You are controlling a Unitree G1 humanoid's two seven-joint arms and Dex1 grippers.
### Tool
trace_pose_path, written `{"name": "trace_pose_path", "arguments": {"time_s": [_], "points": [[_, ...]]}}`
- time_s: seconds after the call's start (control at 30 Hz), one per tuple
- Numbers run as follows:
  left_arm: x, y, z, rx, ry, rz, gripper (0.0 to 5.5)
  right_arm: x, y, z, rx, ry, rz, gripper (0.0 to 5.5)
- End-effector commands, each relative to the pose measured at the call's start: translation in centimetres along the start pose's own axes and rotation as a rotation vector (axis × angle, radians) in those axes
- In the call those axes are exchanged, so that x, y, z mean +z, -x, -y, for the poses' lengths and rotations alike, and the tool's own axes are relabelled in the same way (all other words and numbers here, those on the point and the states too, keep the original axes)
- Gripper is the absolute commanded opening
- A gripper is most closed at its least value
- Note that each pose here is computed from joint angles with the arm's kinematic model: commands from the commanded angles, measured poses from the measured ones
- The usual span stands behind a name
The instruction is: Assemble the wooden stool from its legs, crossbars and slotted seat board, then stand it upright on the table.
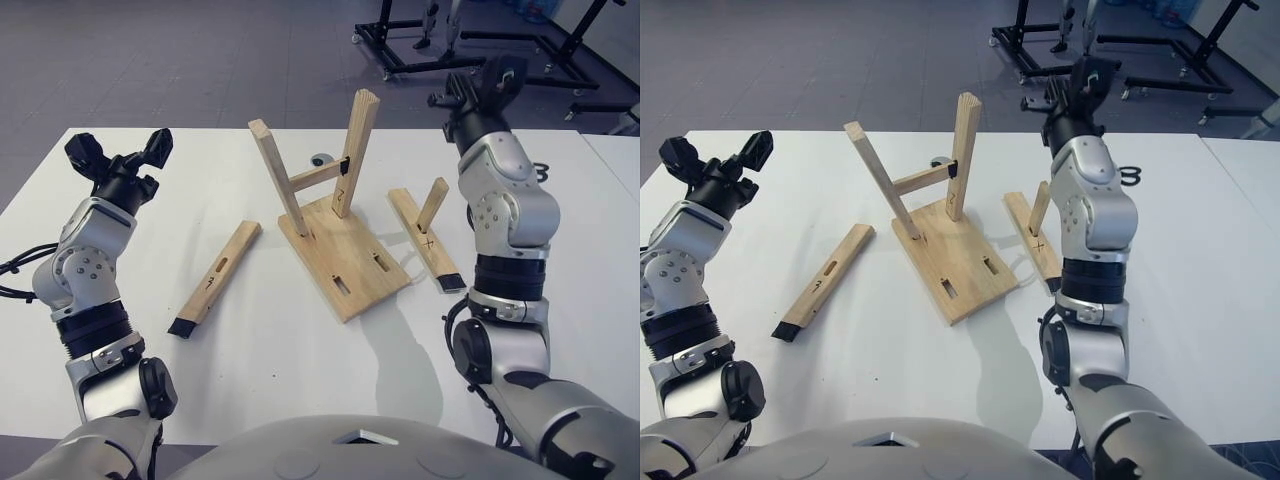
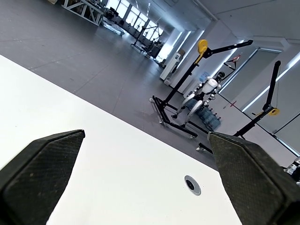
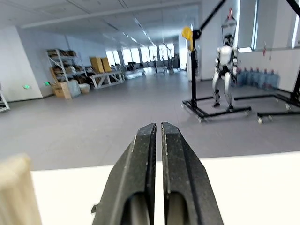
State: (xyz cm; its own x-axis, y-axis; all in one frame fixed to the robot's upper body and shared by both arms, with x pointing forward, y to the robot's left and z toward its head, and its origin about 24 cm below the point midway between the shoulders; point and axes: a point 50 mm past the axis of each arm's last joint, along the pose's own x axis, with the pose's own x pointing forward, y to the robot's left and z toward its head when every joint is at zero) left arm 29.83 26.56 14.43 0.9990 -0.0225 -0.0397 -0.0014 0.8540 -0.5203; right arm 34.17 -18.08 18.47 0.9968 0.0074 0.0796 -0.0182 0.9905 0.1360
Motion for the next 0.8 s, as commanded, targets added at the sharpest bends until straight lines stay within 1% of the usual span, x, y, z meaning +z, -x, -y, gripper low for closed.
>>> {"name": "trace_pose_path", "arguments": {"time_s": [0.03,0.2,0.43,0.57,0.63,0.7,0.77,0.8], "points": [[-0.2,0.0,0.1,0.004,-0.005,-0.005,4.82,-0.3,0.0,0.4,-0.005,-0.001,-0.018,0.19],[-0.1,0.1,0.1,0.003,-0.005,-0.005,4.82,0.5,-0.2,0.2,0.005,-0.006,0.003,0.19],[-0.2,0.1,0.1,0.000,-0.006,-0.010,4.82,3.4,-0.6,-0.3,0.024,-0.008,0.078,0.19],[-0.3,0.1,0.2,-0.004,-0.006,-0.014,4.82,3.4,-0.5,-0.3,0.024,-0.009,0.078,0.19],[-0.4,0.2,0.1,-0.003,-0.007,-0.016,4.82,2.6,-0.5,0.0,0.015,-0.008,0.055,0.19],[-0.4,0.2,0.1,-0.001,-0.007,-0.019,4.82,0.7,-0.6,0.5,0.000,-0.005,0.006,0.19],[-0.5,0.2,0.0,0.003,-0.007,-0.024,4.82,-2.6,-0.9,1.2,-0.019,-0.006,-0.096,0.19],[-0.6,0.2,-0.1,0.004,-0.006,-0.026,4.82,-5.2,-0.9,1.7,-0.036,0.000,-0.175,0.19]]}}
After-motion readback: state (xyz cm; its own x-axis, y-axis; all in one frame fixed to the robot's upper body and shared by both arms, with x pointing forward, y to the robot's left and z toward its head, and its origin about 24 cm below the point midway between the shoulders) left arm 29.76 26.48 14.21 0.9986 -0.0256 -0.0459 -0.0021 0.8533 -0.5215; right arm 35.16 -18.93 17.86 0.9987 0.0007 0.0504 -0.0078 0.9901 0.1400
